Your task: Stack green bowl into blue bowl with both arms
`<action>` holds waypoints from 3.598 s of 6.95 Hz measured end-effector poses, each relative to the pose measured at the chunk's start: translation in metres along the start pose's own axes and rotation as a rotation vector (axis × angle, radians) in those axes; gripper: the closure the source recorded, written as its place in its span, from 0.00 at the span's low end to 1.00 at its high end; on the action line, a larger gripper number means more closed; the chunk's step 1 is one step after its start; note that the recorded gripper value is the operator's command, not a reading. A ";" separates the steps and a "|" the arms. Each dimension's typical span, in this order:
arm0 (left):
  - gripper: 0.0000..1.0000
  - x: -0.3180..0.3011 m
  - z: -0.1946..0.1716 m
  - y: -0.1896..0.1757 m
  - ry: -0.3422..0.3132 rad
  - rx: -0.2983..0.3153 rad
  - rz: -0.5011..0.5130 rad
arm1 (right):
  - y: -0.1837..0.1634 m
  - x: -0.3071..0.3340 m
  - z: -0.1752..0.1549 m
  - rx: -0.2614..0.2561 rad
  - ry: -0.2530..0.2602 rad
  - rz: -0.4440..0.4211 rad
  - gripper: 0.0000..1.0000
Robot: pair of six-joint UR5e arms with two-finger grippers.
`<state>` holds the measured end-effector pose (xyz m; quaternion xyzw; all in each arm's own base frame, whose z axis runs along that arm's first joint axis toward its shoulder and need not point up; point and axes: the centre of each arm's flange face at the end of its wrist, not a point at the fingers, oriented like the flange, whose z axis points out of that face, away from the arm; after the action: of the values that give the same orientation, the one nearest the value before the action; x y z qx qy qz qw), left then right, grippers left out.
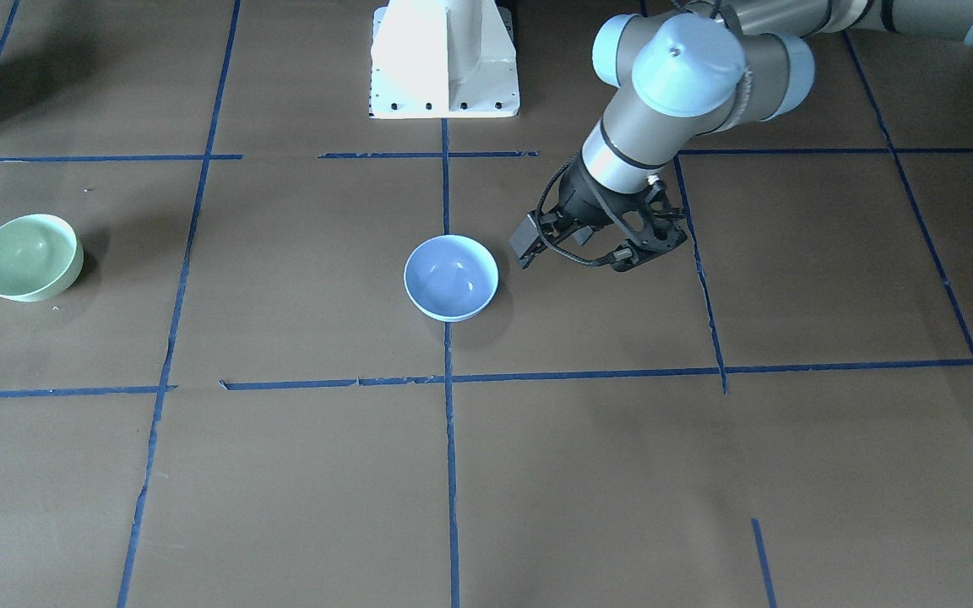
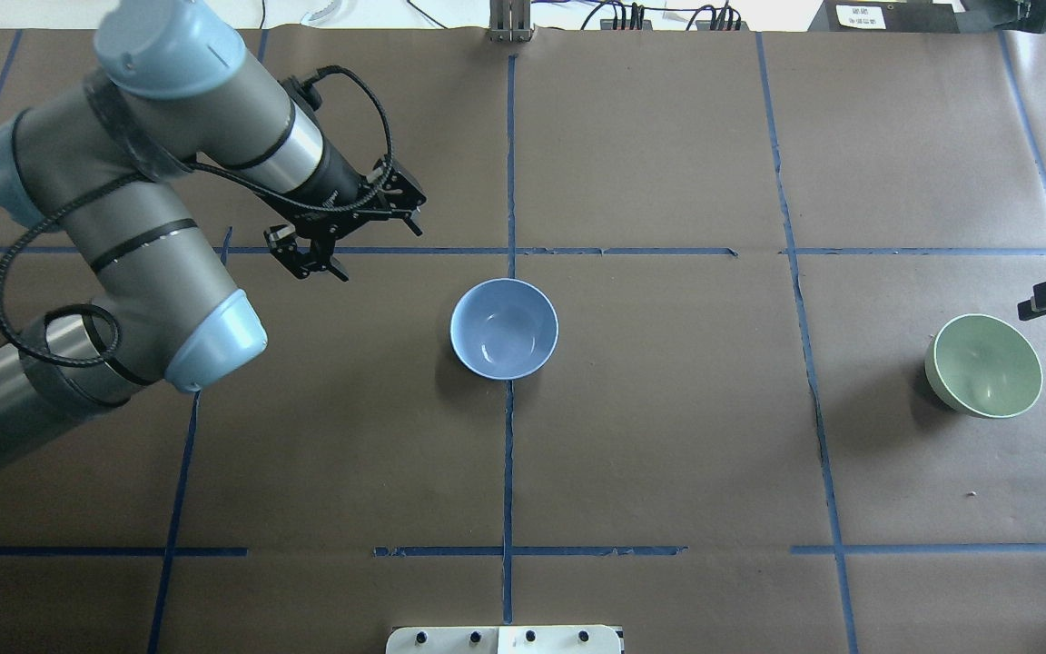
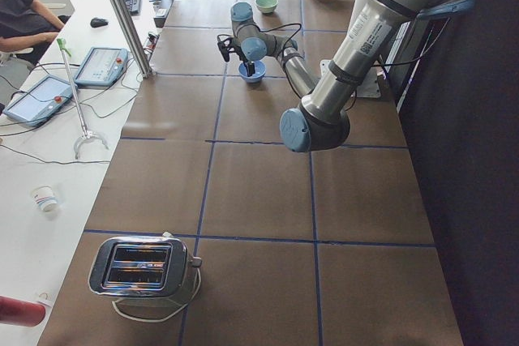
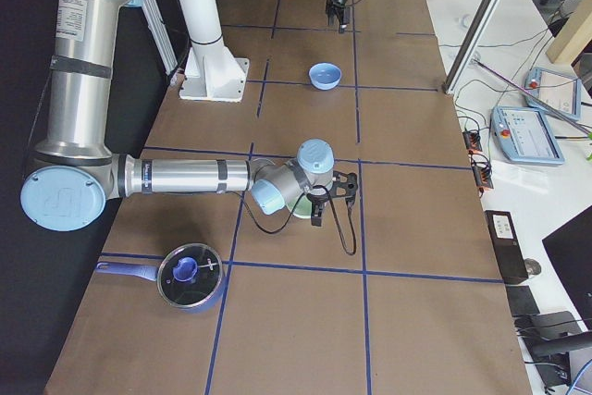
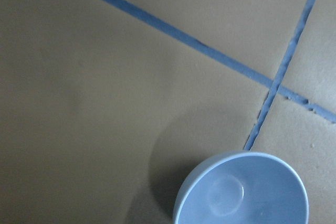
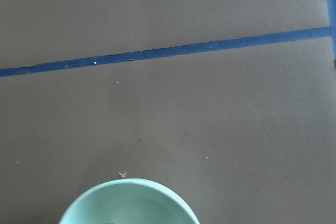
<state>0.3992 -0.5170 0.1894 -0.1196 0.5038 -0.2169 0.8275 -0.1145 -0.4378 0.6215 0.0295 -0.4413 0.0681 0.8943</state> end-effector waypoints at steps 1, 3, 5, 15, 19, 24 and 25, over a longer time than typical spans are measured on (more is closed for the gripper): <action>0.00 -0.001 -0.018 -0.009 0.015 -0.007 -0.012 | 0.009 0.004 0.017 0.009 -0.032 0.017 0.00; 0.00 -0.010 -0.031 -0.019 0.022 0.000 -0.014 | 0.022 0.013 0.043 -0.009 -0.045 0.042 0.16; 0.00 -0.022 -0.039 -0.028 0.024 0.015 -0.002 | 0.025 0.019 0.051 -0.021 -0.039 0.073 0.98; 0.00 -0.161 -0.086 -0.098 -0.157 0.084 0.396 | 0.004 -0.115 -0.019 -0.013 -0.213 0.091 1.00; 0.00 -0.243 -0.108 -0.143 -0.235 0.098 0.503 | 0.004 -0.332 -0.053 -0.014 -0.136 0.020 1.00; 0.00 -0.299 -0.110 -0.162 -0.285 0.077 0.549 | 0.079 -0.575 0.005 0.062 -0.028 0.030 1.00; 0.00 -0.324 -0.118 -0.171 -0.302 0.074 0.570 | 0.079 -0.594 0.022 0.079 -0.024 0.038 1.00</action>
<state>0.1249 -0.5090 0.4594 0.0258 0.3803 0.0257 0.9242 -0.5003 -0.4189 0.1635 0.0573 -0.4495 0.1020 0.8856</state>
